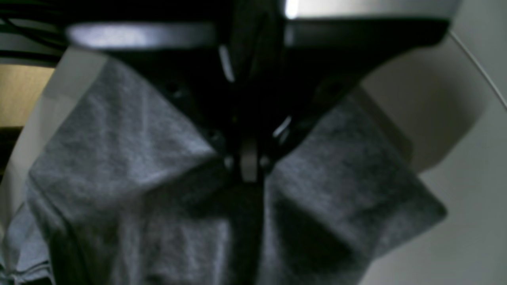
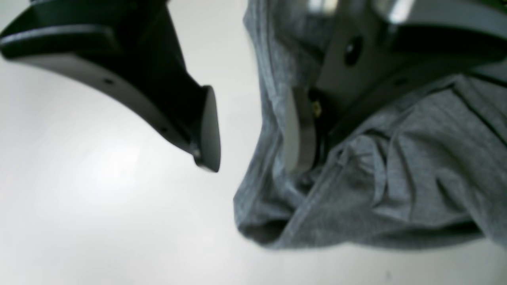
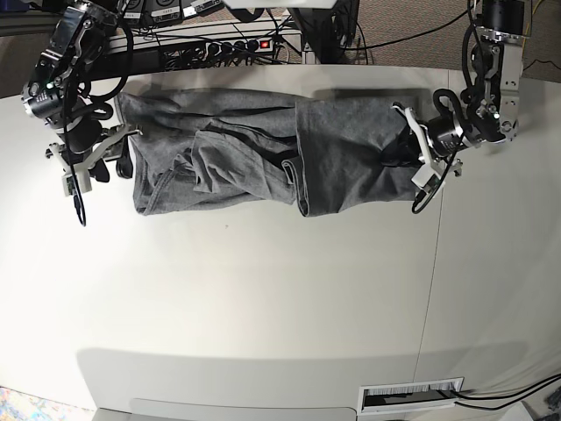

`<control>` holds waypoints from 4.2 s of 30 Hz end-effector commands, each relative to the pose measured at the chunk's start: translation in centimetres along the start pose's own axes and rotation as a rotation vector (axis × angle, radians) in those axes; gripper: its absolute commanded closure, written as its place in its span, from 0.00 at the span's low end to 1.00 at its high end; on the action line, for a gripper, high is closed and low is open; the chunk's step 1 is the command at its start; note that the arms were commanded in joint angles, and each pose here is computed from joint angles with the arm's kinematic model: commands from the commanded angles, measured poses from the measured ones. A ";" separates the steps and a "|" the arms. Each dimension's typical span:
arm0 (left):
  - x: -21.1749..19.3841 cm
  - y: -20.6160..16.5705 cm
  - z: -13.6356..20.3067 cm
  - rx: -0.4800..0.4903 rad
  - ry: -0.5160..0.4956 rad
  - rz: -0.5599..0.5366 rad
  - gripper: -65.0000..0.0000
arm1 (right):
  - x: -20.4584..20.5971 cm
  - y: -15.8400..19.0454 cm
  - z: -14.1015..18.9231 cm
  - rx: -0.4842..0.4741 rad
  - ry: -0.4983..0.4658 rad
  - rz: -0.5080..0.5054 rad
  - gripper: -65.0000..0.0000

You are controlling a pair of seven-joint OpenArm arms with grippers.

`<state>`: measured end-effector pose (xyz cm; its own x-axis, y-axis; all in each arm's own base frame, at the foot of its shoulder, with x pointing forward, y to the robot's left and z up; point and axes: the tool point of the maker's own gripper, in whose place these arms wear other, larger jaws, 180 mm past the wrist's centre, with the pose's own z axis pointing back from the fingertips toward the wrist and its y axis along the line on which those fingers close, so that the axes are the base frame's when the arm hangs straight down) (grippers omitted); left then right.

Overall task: Fold the T-shirt properly
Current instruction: 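Release the left gripper and regrasp the right gripper's end of the strip, then lift the strip end with the right gripper and fold it over the left gripper's fold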

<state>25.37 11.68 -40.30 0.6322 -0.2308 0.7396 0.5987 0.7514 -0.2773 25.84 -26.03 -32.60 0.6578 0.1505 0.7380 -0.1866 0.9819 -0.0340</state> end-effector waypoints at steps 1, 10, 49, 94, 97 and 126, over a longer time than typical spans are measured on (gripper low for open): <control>-1.5 0.8 0.4 0.032 0.080 -0.014 1.00 | 1.1 -0.2 0.2 0.009 -0.047 -0.014 0.57; -1.5 0.0 0.2 -0.010 0.075 -0.037 1.00 | 0.9 2.1 -0.6 0.132 -0.091 -0.144 0.57; -1.5 -0.2 0.3 -0.012 0.059 -0.033 1.00 | -5.9 4.1 -5.7 0.312 0.235 -0.353 0.41; -2.3 -7.2 -3.7 -0.176 0.068 -0.085 1.00 | 8.2 12.6 -0.5 0.623 -0.192 -0.102 1.00; -2.1 -8.1 -4.1 -0.198 0.058 -0.104 1.00 | 9.0 14.5 0.0 0.702 -0.247 -0.156 1.00; 7.3 -5.9 4.0 -0.028 -0.007 -0.390 1.00 | 11.5 27.2 -1.6 0.843 -0.311 -0.038 1.00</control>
<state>24.17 7.91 -31.56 0.3706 -0.4954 0.7857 0.8046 0.5937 -0.0052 28.80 2.24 -28.17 0.5247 0.0082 0.8513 -0.6980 0.5766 0.4247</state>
